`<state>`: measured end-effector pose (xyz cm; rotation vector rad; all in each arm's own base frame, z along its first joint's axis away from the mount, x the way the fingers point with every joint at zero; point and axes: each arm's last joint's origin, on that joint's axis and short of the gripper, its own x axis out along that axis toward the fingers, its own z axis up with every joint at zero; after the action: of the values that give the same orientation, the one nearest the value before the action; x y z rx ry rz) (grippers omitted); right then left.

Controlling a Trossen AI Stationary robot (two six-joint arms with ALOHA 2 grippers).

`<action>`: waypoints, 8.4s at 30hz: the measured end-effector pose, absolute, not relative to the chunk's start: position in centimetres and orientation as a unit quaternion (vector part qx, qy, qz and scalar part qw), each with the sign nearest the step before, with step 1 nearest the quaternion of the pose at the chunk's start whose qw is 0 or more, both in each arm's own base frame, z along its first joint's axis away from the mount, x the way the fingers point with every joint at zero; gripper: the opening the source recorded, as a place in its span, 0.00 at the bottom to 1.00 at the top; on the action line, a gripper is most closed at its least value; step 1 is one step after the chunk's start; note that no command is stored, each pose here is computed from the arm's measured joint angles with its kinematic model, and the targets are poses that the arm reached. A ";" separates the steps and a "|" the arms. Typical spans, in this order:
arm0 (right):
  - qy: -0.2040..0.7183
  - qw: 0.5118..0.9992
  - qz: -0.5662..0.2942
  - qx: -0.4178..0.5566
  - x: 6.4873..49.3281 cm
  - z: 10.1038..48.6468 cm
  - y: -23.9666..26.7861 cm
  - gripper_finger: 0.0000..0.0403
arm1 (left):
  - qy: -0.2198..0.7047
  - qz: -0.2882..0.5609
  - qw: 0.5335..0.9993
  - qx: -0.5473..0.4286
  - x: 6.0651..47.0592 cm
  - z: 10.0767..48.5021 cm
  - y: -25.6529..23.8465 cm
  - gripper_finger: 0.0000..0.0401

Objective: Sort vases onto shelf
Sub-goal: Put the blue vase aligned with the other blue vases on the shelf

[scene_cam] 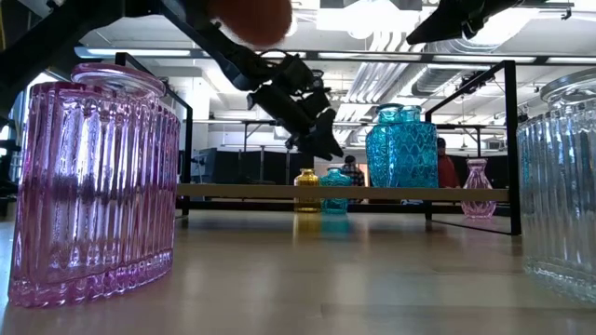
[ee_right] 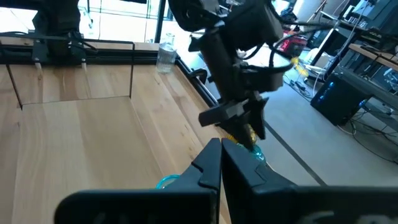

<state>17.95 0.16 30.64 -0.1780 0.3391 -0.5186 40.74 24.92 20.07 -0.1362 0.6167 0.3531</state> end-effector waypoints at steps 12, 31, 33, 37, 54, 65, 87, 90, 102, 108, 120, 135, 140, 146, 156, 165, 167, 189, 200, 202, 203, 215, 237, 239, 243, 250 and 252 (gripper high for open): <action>0.166 0.949 -0.252 -0.090 18.0 30.7 0.2 0.00 | 0.318 0.165 0.932 -0.057 40.8 18.1 25.6 0.56; 0.166 0.949 -0.251 -0.090 18.0 30.7 0.2 0.00 | 0.304 0.138 0.942 -0.034 41.4 17.8 25.4 0.48; 0.166 0.949 -0.251 -0.090 18.0 30.7 0.2 0.00 | 0.304 0.124 0.944 -0.042 41.4 17.6 25.4 0.48; 0.166 0.950 -0.249 -0.090 18.0 30.7 0.2 0.00 | 0.301 0.112 0.946 -0.048 41.5 17.1 25.4 0.47; 0.166 0.950 -0.248 -0.089 18.0 30.7 0.2 0.00 | 0.298 0.103 0.947 -0.068 41.1 17.1 25.9 0.34; 0.166 0.950 -0.248 -0.089 18.0 30.7 0.2 0.00 | 0.303 0.104 0.945 -0.066 40.9 17.7 25.7 0.34; 0.166 0.951 -0.244 -0.089 18.0 30.7 0.2 0.00 | 0.369 0.080 0.926 -0.007 38.1 27.1 18.9 0.34; 0.166 0.951 -0.244 -0.089 18.0 30.7 0.2 0.00 | 0.388 0.057 0.920 -0.001 38.0 27.6 16.8 0.34; 0.166 0.951 -0.244 -0.089 18.0 30.7 0.2 0.00 | 0.403 -0.020 0.915 -0.005 39.8 27.9 8.9 0.34; 0.166 0.952 -0.241 -0.089 18.0 30.7 0.2 0.00 | 0.409 -0.022 0.912 -0.008 40.3 27.8 6.0 0.34; 0.168 0.954 -0.232 -0.092 18.0 30.7 0.3 0.00 | 0.344 -0.026 0.938 -0.036 39.9 22.6 1.2 0.34; 0.164 0.954 -0.233 -0.090 18.0 30.7 0.3 0.00 | 0.253 -0.020 0.965 -0.073 41.2 23.6 -0.7 0.34; 0.163 0.955 -0.233 -0.090 18.0 30.8 0.3 0.00 | 0.238 -0.010 0.969 -0.070 41.6 23.5 -1.4 0.34; 0.161 0.955 -0.233 -0.090 18.1 30.8 0.3 0.00 | 0.252 0.004 0.965 -0.068 41.9 22.4 -1.8 0.34; 0.160 0.956 -0.228 -0.087 18.1 30.8 0.3 0.00 | 0.264 0.025 0.962 -0.070 42.4 21.0 -1.3 0.34; 0.161 0.958 -0.221 -0.086 18.1 30.8 0.3 0.00 | 0.268 0.021 0.961 -0.065 42.3 20.9 -1.3 0.46; 0.161 0.959 -0.217 -0.086 18.1 30.8 0.4 0.00 | 0.269 0.020 0.961 -0.064 42.3 20.9 -1.3 0.48; 0.253 0.960 -0.108 -0.055 23.0 27.7 2.4 0.00 | 0.201 0.023 0.979 -0.032 39.5 20.7 -2.7 0.26; 0.353 0.929 -0.109 -0.021 27.5 28.0 4.5 0.09 | 0.076 0.020 0.995 -0.062 33.2 20.3 -2.1 0.09; 0.360 0.926 -0.112 -0.014 28.1 27.9 4.7 0.16 | 0.064 0.019 0.996 -0.057 32.5 20.8 -2.1 0.07; 0.361 0.925 -0.113 -0.011 28.5 27.9 4.7 0.19 | 0.060 0.019 0.997 -0.053 32.1 20.9 -2.0 0.07; 0.400 0.909 -0.117 0.021 30.0 26.0 5.1 0.47 | 0.018 0.032 0.999 -0.020 30.1 23.0 -1.3 0.05; 0.434 0.894 -0.104 0.026 30.1 24.9 5.3 0.30 | 0.008 0.036 0.999 0.007 29.8 23.6 -1.2 0.05; 0.435 0.894 -0.104 0.026 30.1 24.9 5.3 0.28 | 0.008 0.036 0.999 0.007 29.8 23.6 -1.2 0.05; 0.439 0.892 -0.104 0.028 30.0 24.8 5.3 0.27 | 0.008 0.036 0.999 0.007 29.8 23.6 -1.2 0.05; 0.451 0.885 -0.107 0.038 29.5 25.0 5.2 0.28 | 0.008 0.036 0.999 0.007 29.8 23.6 -1.2 0.05; 0.453 0.884 -0.103 0.044 29.2 25.2 5.2 0.28 | 0.008 0.036 0.999 0.007 29.8 23.6 -1.2 0.05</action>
<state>29.19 5.24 25.24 0.0912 0.9435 -0.2136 29.84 -1.19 23.63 0.0135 0.0168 0.0719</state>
